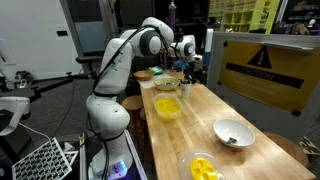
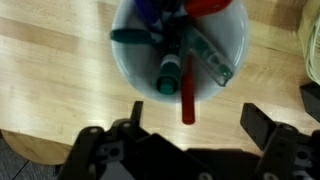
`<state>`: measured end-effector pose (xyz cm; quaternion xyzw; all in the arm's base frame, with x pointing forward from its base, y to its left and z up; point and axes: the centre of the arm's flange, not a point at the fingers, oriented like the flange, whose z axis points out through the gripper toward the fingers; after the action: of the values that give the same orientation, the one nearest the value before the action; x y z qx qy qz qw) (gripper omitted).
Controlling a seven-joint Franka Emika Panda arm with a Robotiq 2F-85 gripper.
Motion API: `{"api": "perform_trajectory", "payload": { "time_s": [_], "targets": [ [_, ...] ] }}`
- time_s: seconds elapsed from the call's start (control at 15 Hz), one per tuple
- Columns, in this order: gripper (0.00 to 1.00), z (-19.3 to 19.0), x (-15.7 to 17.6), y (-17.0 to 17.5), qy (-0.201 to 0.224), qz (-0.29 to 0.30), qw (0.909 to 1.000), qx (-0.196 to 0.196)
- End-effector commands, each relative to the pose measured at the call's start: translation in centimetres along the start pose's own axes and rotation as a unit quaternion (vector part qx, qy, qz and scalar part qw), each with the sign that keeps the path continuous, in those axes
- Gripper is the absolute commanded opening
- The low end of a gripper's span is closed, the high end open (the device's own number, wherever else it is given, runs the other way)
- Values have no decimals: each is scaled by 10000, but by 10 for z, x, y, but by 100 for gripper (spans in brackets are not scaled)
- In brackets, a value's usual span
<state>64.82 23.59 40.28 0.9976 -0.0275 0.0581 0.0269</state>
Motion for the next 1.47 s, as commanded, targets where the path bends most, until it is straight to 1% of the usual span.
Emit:
{"api": "perform_trajectory", "payload": {
  "time_s": [0.0,0.6,1.4],
  "targets": [
    [100,-12,-9,5,55,95,9999,-4],
    [100,-17,-16,12,148,224,9996,-19],
    [100,-19,-52,7,333,376,9987,-104]
  ]
}}
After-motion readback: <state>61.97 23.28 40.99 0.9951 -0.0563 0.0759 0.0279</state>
